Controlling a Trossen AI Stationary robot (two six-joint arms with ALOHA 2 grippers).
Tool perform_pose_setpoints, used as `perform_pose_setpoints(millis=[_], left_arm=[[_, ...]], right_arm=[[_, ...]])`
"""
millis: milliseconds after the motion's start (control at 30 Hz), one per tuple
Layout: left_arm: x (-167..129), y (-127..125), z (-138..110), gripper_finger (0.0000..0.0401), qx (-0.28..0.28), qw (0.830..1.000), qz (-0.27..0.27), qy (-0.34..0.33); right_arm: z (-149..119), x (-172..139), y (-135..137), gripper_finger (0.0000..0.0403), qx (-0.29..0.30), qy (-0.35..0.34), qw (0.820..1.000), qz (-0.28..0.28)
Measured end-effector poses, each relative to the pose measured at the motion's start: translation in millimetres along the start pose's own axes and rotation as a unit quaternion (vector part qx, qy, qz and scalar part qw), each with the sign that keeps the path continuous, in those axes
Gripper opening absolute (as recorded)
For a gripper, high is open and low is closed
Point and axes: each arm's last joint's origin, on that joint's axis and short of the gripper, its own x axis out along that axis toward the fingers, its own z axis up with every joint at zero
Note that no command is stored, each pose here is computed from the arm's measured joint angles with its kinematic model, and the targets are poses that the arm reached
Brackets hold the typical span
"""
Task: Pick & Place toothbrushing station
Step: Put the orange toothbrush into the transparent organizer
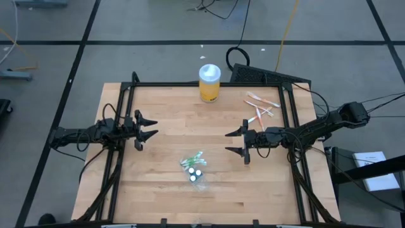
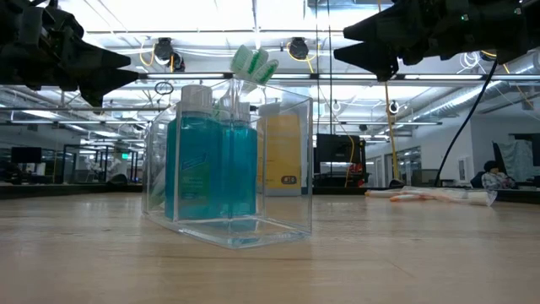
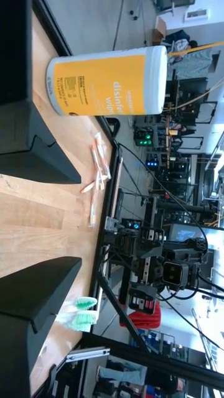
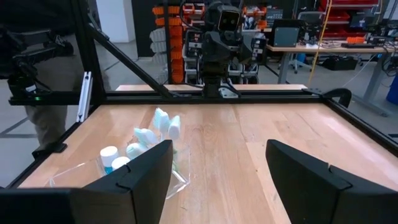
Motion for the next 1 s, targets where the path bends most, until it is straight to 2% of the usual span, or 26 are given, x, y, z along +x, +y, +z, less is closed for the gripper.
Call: perform_pose_setpoints(millis=[133, 267, 367, 433, 533, 600, 733, 833, 867, 1000], left_arm=[[0.0, 0.0, 0.0, 0.0209, 0.000, 1.000, 0.000, 0.000], [0.0, 0.0, 0.0, 0.0209, 0.000, 1.000, 0.000, 0.000], [0.0, 0.0, 0.0, 0.0209, 0.000, 1.000, 0.000, 0.000], [0.0, 0.0, 0.0, 0.0209, 0.000, 1.000, 0.000, 0.000], [0.0, 0.0, 0.0, 0.0209, 0.000, 1.000, 0.000, 0.000], [0.0, 0.0, 0.0, 0.0209, 0.000, 1.000, 0.000, 0.000], [0.0, 0.0, -0.1, 0.0209, 0.000, 1.000, 0.000, 0.000], [0.0, 0.0, -0.1, 0.0209, 0.000, 1.000, 0.000, 0.000], [0.0, -0.1, 0.0, 0.0209, 0.000, 1.000, -0.001, 0.000], [0.0, 0.0, 0.0, 0.0209, 0.000, 1.000, 0.000, 0.000]], right_arm=[[-1.8, 0.0, -0.1, 0.0254, 0.016, 0.009, 1.000, 0.000], [-9.2, -0.4, -0.8, 0.0254, 0.006, 0.047, 0.999, -0.009], [-14.7, -3.0, -5.3, 0.0254, -0.008, 0.084, 0.994, -0.070], [-13.1, -3.8, -15.0, 0.0254, -0.012, 0.135, 0.982, -0.132], [-0.9, -5.9, -38.2, 0.0254, 0.043, 0.218, 0.951, -0.215], [3.5, -9.9, -52.9, 0.0254, 0.082, 0.274, 0.922, -0.262], [0.7, -27.7, -74.1, 0.0254, 0.155, 0.357, 0.850, -0.355], [-9.4, -45.1, -81.7, 0.0254, 0.193, 0.411, 0.789, -0.413], [-12.3, -49.0, -82.9, 0.0254, 0.205, 0.419, 0.775, -0.427], [-28.5, -57.1, -81.1, 0.0254, 0.245, 0.432, 0.747, -0.443]])
